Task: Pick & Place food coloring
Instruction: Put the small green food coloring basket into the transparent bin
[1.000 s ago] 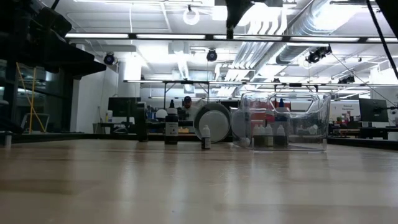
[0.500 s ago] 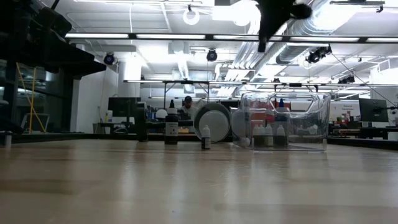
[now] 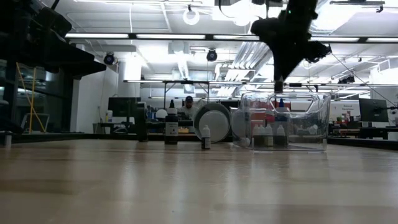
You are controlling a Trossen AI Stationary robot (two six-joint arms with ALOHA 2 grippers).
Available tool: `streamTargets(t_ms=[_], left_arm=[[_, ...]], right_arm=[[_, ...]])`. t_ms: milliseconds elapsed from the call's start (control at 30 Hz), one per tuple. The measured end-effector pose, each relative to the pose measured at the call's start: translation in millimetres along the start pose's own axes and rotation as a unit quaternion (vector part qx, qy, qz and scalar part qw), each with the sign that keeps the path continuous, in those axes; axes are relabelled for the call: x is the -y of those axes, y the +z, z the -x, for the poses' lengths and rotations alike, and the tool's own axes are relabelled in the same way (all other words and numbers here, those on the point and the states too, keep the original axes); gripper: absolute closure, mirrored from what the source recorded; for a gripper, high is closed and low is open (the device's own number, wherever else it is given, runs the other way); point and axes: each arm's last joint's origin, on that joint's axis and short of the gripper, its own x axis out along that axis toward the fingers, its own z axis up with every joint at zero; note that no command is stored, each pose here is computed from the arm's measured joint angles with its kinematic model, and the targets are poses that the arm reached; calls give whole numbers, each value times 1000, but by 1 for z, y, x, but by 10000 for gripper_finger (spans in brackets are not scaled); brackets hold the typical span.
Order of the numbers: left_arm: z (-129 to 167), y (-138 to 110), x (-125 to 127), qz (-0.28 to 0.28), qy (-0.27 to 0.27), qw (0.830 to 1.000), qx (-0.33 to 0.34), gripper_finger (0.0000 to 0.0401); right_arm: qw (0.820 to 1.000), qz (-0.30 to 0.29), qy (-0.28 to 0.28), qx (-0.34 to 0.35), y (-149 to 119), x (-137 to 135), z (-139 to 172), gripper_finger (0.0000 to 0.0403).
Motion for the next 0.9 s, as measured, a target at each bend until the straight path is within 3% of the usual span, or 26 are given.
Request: streamTargets(t_ms=[467,900], left_arm=[[0,0,0,0,0,1000,0,123],[0,0,0,0,0,1000,0,123]], right_arm=[[999,-50,-19,3,-26,16,-56,358],[998,-48,-29,-10,-26,19,-84,358]])
